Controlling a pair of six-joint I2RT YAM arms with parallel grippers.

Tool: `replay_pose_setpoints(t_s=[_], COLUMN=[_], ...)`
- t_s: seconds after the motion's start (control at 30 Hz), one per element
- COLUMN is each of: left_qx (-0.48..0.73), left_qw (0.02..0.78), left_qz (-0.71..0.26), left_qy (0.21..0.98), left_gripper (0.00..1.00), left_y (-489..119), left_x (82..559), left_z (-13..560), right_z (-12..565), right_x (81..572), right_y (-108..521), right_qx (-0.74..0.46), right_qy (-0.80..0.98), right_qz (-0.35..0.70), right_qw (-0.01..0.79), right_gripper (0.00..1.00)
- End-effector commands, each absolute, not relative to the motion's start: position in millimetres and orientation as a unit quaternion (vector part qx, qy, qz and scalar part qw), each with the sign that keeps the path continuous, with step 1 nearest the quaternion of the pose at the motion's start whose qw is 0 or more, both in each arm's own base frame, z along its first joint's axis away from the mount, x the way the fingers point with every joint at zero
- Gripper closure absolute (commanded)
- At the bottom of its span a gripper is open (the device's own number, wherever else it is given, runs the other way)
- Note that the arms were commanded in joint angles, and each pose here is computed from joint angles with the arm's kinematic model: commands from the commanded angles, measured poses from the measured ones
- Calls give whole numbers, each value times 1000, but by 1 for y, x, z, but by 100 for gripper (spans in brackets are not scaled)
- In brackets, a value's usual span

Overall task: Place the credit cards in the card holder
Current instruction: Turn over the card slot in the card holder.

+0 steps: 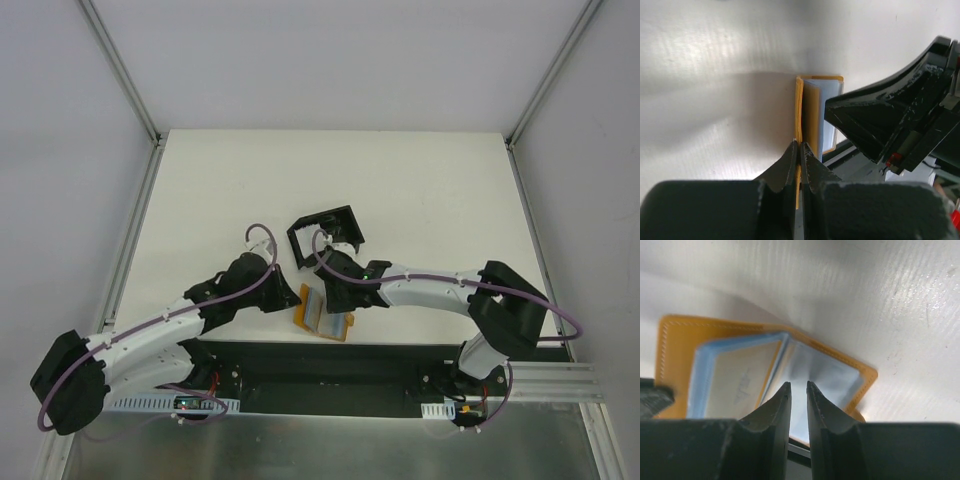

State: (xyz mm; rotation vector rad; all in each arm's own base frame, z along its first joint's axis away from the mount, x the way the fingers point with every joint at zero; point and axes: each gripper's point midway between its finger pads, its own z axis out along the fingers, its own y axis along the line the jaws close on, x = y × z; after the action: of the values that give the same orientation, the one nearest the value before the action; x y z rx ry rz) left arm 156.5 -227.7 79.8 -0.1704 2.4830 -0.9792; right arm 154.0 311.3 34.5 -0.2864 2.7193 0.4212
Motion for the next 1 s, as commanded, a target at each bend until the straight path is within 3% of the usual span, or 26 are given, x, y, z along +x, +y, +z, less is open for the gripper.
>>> replay_pose_setpoints(t_s=[0.0, 0.13, 0.33, 0.5, 0.63, 0.97], left_qx=[12, -11, -31, -39, -48, -90], left_qw=[207, 198, 266, 282, 299, 302], left_qz=[-385, -365, -350, -344, -332, -310], left_qy=[899, 910, 898, 895, 893, 897], left_gripper=[100, 100, 100, 100, 100, 100], left_y=[-259, -257, -238, -229, -223, -208], left_x=[149, 149, 161, 162, 167, 167], left_z=[94, 80, 96, 99, 100, 91], right_z=[42, 57, 62, 74, 79, 76], right_x=[161, 171, 173, 164, 159, 169], right_y=[299, 290, 281, 316, 340, 293], right_qx=[-84, -68, -54, -62, -61, -37], right_qy=[964, 955, 955, 941, 930, 947], right_qz=[138, 147, 160, 249, 300, 204], right_qw=[213, 248, 242, 223, 206, 244], right_gripper=[79, 78, 78, 77, 71, 60])
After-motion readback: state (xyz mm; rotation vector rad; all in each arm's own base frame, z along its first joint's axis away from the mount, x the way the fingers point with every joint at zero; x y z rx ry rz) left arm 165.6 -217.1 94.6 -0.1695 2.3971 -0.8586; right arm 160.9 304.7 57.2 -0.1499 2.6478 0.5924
